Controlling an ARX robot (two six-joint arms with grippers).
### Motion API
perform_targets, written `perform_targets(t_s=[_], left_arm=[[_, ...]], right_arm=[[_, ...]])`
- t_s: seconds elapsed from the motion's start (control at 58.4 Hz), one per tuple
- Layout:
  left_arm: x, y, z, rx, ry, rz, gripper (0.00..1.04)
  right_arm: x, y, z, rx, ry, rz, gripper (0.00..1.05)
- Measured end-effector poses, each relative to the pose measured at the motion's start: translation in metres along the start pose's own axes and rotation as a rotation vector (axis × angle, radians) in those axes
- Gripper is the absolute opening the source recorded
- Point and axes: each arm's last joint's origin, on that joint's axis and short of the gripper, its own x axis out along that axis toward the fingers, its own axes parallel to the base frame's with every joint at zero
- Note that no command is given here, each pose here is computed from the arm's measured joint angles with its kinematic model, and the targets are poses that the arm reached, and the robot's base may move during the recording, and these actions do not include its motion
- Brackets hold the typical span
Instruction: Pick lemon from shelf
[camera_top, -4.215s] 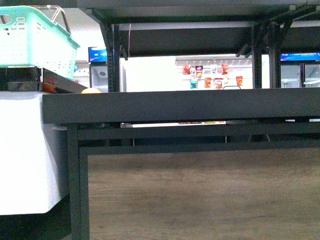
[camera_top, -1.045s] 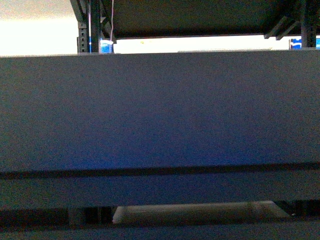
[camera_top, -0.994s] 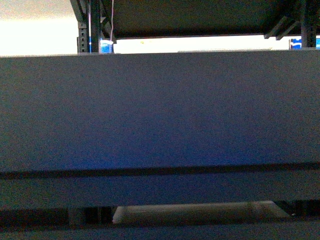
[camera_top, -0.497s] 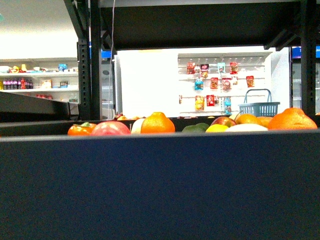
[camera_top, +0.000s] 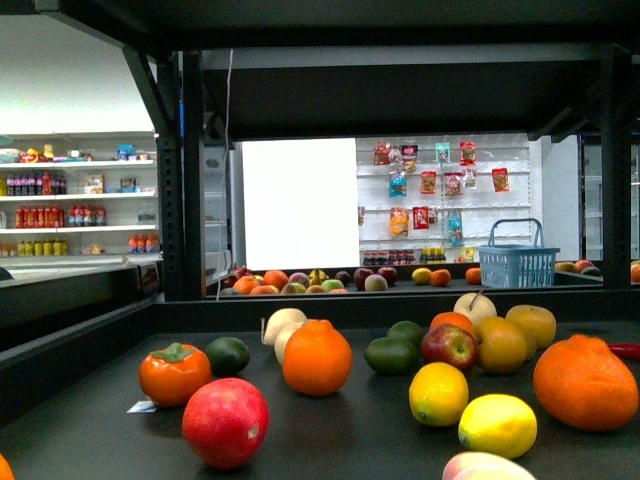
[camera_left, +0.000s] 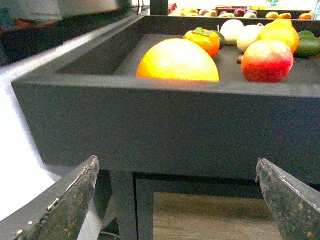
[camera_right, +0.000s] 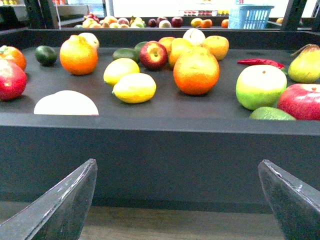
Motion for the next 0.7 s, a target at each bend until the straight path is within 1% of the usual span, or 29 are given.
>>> perform_targets(t_s=[0.702], left_arm=[[0.0000, 0.0000, 0.0000, 0.000, 0.000, 0.000, 0.97]], right_arm=[[0.0000, 0.0000, 0.0000, 0.000, 0.000, 0.001, 0.97]])
